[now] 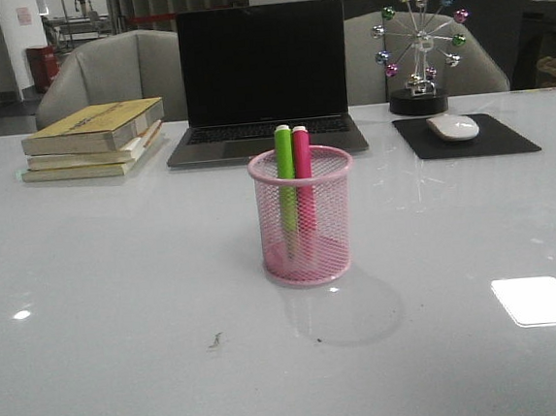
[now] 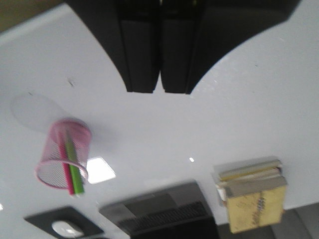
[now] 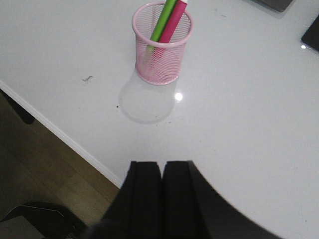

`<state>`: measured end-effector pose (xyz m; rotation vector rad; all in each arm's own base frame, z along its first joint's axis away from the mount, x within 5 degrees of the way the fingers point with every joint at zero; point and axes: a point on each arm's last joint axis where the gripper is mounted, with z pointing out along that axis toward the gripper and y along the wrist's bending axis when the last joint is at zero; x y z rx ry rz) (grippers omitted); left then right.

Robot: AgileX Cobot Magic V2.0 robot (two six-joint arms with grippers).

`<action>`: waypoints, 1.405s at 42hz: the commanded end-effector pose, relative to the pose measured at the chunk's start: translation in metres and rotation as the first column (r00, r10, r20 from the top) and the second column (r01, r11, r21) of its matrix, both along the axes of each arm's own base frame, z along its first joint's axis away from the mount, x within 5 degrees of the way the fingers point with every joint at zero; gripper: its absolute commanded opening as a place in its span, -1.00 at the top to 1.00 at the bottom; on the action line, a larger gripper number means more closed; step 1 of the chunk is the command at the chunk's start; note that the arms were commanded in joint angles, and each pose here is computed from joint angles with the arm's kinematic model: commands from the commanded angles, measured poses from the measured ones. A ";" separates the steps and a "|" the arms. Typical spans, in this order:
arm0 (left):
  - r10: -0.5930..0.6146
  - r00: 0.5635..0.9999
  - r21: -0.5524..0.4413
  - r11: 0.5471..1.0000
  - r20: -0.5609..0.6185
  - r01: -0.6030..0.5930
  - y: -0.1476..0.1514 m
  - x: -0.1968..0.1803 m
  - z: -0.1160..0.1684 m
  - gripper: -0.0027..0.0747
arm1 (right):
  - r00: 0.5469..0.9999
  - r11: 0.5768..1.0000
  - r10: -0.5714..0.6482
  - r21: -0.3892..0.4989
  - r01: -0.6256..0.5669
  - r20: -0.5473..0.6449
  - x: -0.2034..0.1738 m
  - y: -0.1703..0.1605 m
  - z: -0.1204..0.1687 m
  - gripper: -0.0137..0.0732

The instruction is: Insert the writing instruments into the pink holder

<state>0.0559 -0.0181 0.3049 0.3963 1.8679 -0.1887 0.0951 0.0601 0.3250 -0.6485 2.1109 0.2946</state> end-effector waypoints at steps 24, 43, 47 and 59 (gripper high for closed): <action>0.358 0.881 -0.277 0.920 0.311 -0.276 0.016 -0.001 -0.097 0.70 | 0.997 0.999 -0.005 0.033 0.002 0.083 0.004 0.001 0.013 0.55; 0.350 0.844 -0.274 0.928 0.406 -0.253 0.017 -0.002 -0.088 0.70 | 0.997 0.999 -0.005 0.033 0.002 0.083 0.004 0.001 0.013 0.55; 0.342 0.836 -0.246 0.935 0.430 -0.256 0.017 -0.002 -0.087 0.70 | 0.997 0.999 -0.005 0.033 0.002 0.083 0.004 0.001 0.013 0.55; 0.339 0.835 -0.239 0.936 0.433 -0.257 0.017 -0.002 -0.087 0.70 | 0.997 0.999 -0.005 0.033 0.002 0.083 0.004 0.001 0.013 0.55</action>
